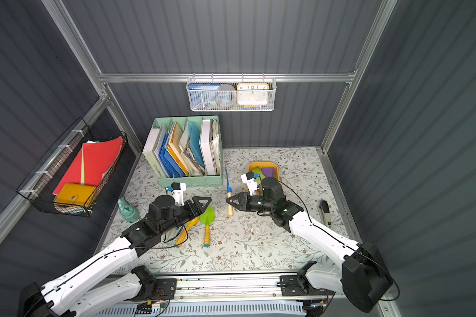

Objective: Put the shovel into the storage box
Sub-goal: Place the shovel in the storage box, then pick up the shovel from the center of the board.

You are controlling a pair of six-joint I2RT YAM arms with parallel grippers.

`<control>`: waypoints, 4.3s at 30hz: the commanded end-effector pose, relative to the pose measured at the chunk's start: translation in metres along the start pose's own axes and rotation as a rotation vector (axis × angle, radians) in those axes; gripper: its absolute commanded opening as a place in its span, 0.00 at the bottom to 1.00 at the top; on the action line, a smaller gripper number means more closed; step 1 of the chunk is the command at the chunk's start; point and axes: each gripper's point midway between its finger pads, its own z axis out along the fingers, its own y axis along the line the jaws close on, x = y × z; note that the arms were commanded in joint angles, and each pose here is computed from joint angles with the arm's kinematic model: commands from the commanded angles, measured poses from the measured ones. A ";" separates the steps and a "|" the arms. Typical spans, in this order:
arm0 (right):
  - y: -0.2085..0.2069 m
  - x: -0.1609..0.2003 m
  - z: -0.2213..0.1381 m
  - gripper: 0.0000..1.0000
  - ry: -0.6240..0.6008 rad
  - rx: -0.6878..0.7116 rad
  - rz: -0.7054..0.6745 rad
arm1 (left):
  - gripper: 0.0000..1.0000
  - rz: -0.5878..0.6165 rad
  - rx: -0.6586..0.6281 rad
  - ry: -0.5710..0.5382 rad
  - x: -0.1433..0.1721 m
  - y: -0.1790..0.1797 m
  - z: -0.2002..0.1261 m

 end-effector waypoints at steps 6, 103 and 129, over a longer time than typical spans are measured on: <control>-0.074 -0.016 -0.041 0.09 -0.016 0.425 0.014 | 0.72 0.020 -0.122 0.061 0.010 0.024 0.012; -0.141 -0.056 -0.064 0.42 0.051 0.887 -0.048 | 0.69 -0.023 -0.460 0.155 0.040 0.102 0.021; -0.099 0.038 -0.015 0.44 0.104 0.644 -0.102 | 0.62 -0.008 -0.716 0.165 0.045 0.145 -0.010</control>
